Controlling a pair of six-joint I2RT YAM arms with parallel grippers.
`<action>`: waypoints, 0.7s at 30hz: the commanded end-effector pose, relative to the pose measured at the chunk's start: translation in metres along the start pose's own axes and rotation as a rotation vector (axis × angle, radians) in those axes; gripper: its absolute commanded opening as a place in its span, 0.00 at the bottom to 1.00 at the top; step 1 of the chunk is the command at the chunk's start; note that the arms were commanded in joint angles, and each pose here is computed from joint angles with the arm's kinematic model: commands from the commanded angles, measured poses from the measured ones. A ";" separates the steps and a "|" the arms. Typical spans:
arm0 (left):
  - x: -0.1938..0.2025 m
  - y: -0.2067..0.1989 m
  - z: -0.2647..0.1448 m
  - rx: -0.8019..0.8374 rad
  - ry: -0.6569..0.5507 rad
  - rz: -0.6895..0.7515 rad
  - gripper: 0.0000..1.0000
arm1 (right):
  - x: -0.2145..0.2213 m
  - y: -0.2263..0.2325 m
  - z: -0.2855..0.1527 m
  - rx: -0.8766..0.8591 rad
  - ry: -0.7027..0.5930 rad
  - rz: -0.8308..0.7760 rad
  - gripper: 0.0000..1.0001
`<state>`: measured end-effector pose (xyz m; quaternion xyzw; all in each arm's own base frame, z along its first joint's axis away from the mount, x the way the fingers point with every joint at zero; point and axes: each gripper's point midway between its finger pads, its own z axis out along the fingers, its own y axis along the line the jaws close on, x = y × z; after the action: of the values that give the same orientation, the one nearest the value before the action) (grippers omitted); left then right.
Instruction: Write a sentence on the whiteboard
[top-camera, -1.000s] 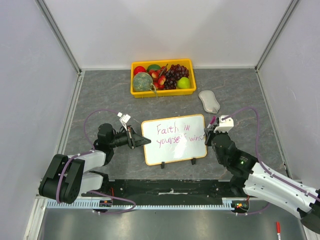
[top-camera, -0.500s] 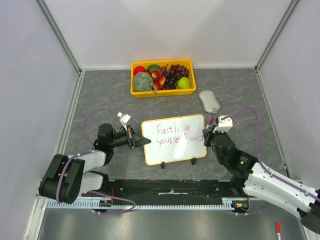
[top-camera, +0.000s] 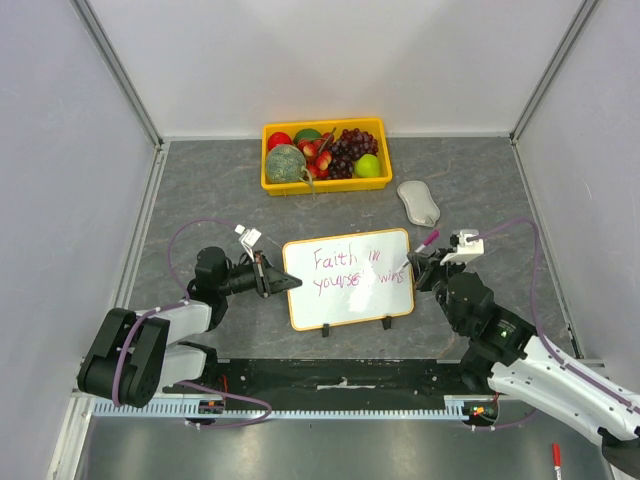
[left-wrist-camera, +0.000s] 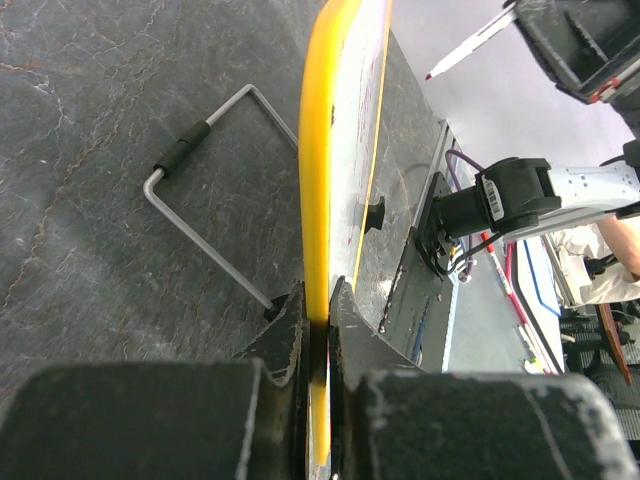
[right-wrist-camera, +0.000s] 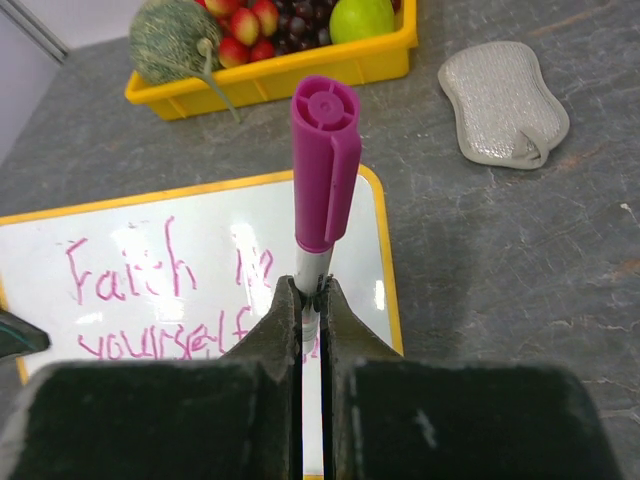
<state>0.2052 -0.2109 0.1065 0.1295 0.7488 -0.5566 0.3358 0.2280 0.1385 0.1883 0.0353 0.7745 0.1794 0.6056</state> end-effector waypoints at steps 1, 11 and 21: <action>-0.009 0.016 0.002 -0.069 -0.042 0.081 0.02 | -0.029 0.014 -0.008 -0.046 -0.044 0.066 0.00; -0.011 0.016 0.000 -0.084 -0.056 0.094 0.58 | -0.024 0.019 -0.008 -0.070 -0.019 0.067 0.00; -0.018 0.013 -0.006 -0.117 -0.097 0.133 0.92 | -0.020 0.026 -0.008 -0.102 0.009 0.080 0.00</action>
<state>0.2191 -0.2022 0.1038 0.1174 0.7604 -0.5143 0.3787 0.2219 0.1493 0.1977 0.0267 0.7752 0.2148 0.5935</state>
